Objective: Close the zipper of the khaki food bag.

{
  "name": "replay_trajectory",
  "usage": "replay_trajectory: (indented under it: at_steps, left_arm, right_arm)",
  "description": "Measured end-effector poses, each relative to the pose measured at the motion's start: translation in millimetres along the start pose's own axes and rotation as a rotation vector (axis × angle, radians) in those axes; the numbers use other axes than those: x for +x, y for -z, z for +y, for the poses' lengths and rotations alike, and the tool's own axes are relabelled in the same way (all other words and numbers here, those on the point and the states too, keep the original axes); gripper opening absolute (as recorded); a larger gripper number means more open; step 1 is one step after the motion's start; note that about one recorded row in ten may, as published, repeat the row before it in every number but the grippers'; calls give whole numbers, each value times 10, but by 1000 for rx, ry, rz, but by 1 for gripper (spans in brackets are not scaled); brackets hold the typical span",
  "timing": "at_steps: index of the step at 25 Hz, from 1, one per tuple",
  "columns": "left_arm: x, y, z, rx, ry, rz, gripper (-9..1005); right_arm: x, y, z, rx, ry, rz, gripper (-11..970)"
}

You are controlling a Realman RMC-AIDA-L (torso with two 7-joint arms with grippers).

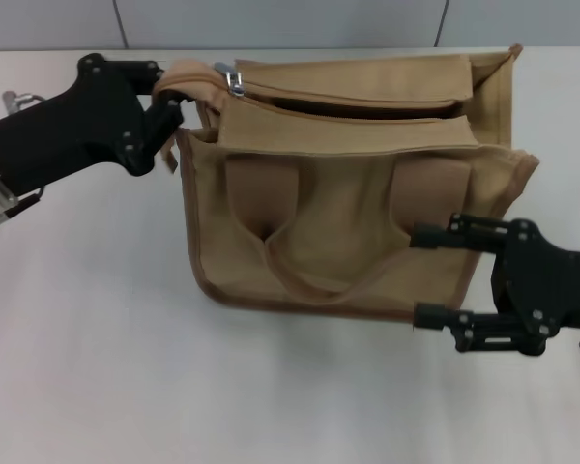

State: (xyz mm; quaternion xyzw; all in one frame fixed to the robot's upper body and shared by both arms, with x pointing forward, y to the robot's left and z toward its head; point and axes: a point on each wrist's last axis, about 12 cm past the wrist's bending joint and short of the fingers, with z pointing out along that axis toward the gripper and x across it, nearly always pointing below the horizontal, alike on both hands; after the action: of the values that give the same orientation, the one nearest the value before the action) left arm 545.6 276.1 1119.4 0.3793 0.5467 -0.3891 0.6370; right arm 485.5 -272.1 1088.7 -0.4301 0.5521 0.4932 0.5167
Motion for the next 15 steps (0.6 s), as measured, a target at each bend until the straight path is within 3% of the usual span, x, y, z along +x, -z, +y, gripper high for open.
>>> replay_trajectory:
  at_steps: [9,15]
  left_arm:
    - [-13,-185,4,32,-2,-15,0]
    - [-28,-181,4,22,1,-37,1]
  right_arm:
    - [-174,0,-23,11,27,-146,780]
    - [-332,-80,-168,2,-78,-189,780]
